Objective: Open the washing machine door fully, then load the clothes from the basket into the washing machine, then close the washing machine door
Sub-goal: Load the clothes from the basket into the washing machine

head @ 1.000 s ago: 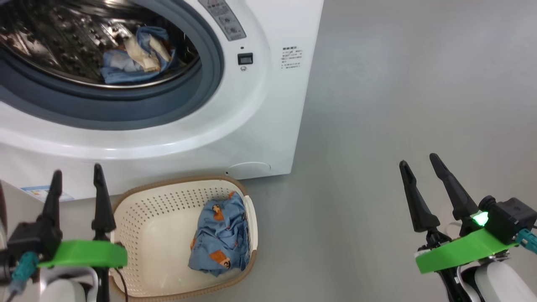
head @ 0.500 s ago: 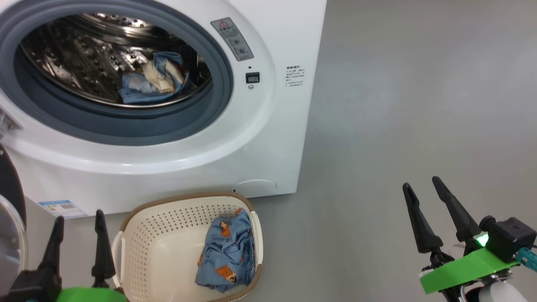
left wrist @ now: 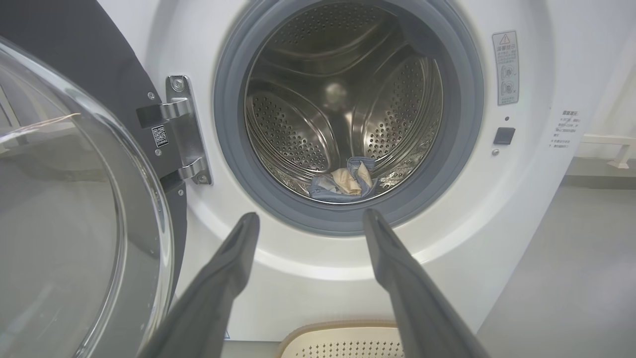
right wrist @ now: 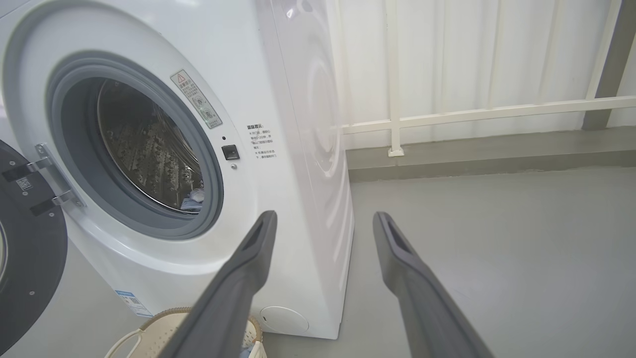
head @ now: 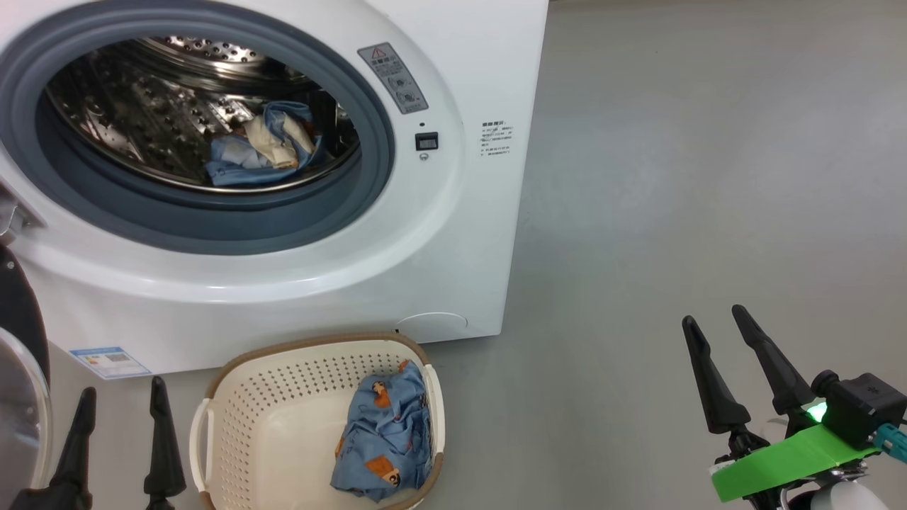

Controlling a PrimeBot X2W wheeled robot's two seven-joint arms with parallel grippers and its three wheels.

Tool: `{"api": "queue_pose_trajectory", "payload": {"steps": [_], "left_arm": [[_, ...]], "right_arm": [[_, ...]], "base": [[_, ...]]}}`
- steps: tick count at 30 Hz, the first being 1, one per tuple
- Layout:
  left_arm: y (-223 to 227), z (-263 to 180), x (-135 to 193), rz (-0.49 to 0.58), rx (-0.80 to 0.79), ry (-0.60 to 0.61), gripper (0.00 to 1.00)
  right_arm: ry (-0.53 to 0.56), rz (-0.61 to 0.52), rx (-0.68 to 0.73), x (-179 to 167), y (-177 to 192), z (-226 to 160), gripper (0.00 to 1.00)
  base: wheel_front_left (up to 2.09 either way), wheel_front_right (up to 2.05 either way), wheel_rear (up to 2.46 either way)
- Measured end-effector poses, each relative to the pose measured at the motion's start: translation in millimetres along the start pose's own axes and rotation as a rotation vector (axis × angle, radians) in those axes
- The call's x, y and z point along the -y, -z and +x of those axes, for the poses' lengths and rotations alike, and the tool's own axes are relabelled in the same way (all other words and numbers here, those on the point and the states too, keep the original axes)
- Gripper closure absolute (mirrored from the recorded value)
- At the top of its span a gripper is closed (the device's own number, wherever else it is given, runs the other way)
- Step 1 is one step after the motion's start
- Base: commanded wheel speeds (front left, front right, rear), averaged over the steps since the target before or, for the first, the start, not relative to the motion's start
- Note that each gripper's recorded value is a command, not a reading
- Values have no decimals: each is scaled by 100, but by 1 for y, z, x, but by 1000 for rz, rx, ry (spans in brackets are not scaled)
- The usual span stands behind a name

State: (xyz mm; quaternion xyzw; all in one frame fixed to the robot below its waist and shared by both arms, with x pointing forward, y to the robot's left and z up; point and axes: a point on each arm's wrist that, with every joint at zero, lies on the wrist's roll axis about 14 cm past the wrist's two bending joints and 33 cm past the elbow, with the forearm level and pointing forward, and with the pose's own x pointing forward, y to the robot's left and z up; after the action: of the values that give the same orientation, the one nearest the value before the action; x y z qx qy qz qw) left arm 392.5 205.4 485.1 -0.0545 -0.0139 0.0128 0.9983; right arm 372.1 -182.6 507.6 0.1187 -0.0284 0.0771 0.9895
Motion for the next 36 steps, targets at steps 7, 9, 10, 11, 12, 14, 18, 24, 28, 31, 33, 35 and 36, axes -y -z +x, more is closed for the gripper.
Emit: {"api": "queue_pose_trajectory", "payload": {"steps": [7,9,10,11,12,14,18,24,28,31,33,35,36], "left_arm": [[4,1,0,0,-10,0,0],[7,2,0,-2,-18,1,0],[9,2,1,-2,-25,2,0],[12,3,2,-3,-34,4,0],[16,4,3,-5,-44,7,0],[27,4,6,-11,-77,13,0],[58,18,19,-30,-161,45,0],[104,36,36,-54,-287,80,0],[146,39,40,-33,-413,112,0],[176,38,41,-11,-509,137,0],[191,42,47,-13,-553,156,0],[205,47,54,-20,-591,179,0],[211,50,57,-15,-609,192,0]], "right_arm": [[9,4,-18,2,6,-3,0],[11,5,-22,3,8,-2,0],[12,6,-25,3,9,-2,0],[12,7,-28,4,10,-1,0],[13,8,-32,4,11,0,0],[14,10,-35,4,13,3,0],[20,21,-25,7,14,21,0],[32,15,-24,13,20,42,0],[46,28,-31,16,28,54,0],[56,33,-25,20,30,62,0],[66,37,-27,22,33,67,0],[76,41,-34,25,38,70,0],[81,41,-41,27,41,72,0]], "base": [[0,0,0],[0,0,0],[0,0,0],[0,0,0],[0,0,0],[0,0,0],[0,0,0],[0,0,0],[0,0,0],[0,0,0],[0,0,0],[0,0,0],[0,0,0]]}}
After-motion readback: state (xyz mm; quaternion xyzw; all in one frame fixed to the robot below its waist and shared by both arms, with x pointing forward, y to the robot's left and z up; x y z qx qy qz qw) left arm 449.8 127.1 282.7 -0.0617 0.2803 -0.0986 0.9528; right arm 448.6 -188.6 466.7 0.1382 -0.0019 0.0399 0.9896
